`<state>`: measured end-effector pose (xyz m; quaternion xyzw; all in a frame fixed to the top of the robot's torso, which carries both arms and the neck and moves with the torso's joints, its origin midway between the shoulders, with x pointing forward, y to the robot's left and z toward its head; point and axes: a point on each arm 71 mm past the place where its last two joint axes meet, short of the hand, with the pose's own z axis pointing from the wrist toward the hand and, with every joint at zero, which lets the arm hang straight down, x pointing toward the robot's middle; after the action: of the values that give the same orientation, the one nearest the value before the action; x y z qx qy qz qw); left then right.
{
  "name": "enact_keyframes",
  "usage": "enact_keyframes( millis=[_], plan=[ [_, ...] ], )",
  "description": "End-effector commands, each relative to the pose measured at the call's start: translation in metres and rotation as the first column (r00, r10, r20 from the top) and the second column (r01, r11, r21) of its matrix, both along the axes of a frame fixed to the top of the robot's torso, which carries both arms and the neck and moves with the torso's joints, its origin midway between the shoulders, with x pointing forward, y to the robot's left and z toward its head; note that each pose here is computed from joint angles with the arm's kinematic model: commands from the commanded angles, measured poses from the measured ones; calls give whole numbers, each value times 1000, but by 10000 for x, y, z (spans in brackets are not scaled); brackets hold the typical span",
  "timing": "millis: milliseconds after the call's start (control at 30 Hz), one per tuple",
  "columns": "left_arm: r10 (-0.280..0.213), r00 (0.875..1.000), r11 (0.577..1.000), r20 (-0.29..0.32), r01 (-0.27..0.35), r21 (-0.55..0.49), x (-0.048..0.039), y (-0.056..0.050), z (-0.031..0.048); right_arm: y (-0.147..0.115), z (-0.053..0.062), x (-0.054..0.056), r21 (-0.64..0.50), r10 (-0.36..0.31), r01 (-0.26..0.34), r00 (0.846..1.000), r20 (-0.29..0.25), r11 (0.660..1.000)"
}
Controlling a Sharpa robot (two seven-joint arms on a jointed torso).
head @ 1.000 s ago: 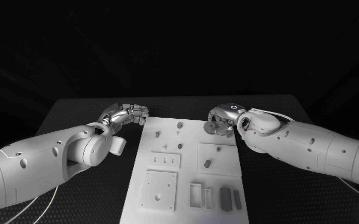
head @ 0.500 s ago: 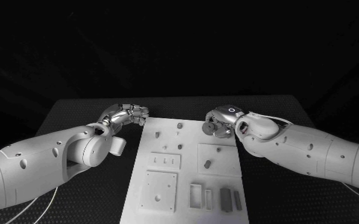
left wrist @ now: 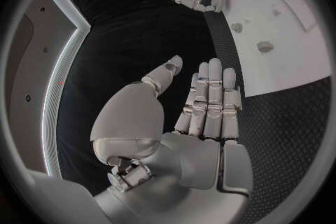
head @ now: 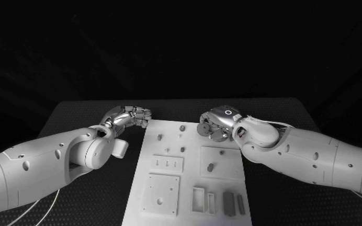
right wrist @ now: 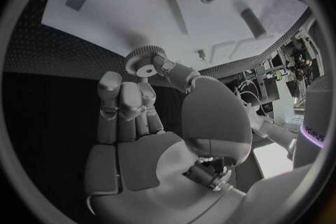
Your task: Assemble the parts on the task board
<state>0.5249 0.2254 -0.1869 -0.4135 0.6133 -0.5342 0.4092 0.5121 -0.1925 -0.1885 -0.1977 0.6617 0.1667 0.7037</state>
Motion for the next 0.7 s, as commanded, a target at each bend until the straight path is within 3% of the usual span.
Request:
enact_keyframes(
  millis=[33,433,700],
  plan=[
    [-14,1000,1000,7,14,-9,-2,-32,15,108,60,-41,-38,25,-22,997,76,999],
    [-13,1000,1000,7,13,-8,11,-39,12,534,80,-82,-45,99,-95,989,106,994],
    [-17,1000,1000,7,17,-8,25,-69,10,791,-3,-89,-55,138,-134,986,89,989]
  ],
)
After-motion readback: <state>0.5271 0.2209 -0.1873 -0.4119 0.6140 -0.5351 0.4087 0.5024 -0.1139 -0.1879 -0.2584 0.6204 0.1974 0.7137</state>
